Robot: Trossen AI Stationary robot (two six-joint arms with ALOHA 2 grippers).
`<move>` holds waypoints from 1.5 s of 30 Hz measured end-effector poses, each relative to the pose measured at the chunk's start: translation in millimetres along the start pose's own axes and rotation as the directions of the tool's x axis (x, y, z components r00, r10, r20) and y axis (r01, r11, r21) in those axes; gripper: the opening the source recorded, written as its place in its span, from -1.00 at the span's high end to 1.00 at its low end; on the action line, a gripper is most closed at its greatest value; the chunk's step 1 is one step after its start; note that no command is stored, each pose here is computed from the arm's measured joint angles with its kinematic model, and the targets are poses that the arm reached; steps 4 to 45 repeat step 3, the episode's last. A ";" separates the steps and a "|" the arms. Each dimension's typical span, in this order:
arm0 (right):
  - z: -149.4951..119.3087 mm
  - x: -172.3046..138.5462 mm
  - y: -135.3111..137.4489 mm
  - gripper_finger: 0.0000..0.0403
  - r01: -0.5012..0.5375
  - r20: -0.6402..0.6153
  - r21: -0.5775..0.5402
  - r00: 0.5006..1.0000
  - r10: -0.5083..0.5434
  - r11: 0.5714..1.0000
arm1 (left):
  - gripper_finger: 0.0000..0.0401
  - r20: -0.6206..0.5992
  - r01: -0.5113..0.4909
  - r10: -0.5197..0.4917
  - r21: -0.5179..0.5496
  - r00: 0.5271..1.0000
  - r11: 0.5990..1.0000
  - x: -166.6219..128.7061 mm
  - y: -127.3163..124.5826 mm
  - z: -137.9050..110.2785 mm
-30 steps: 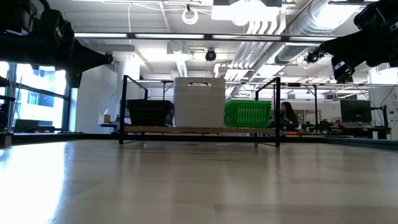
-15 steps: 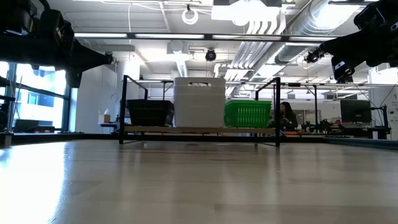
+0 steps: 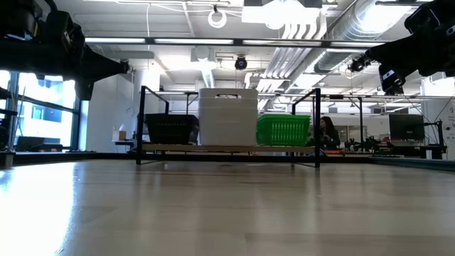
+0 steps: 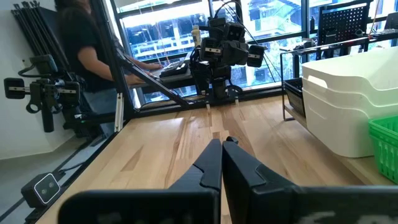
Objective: Stack baskets on shelf by color
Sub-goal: Return to Home Position
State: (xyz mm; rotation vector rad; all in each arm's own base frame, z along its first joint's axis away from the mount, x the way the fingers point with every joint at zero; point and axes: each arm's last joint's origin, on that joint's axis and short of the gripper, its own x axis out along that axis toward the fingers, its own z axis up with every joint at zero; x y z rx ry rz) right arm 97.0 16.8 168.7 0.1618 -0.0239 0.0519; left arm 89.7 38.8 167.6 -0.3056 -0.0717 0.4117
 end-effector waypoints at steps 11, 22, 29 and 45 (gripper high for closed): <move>0.0 0.0 0.0 1.00 0.000 0.000 0.000 1.000 0.000 1.000 | 1.00 0.000 0.000 0.000 0.000 1.000 1.000 0.0 0.0 0.0; 0.0 0.0 0.0 1.00 0.000 0.000 0.000 1.000 0.000 1.000 | 1.00 0.000 0.000 0.000 0.000 1.000 1.000 0.0 0.0 0.0; 0.0 0.0 0.0 1.00 0.000 0.000 0.000 1.000 0.000 1.000 | 1.00 0.000 0.000 0.000 0.000 1.000 1.000 0.0 0.0 0.0; 0.0 0.0 0.0 1.00 0.000 0.000 0.000 1.000 0.000 1.000 | 1.00 0.000 0.000 0.000 0.000 1.000 1.000 0.0 0.0 0.0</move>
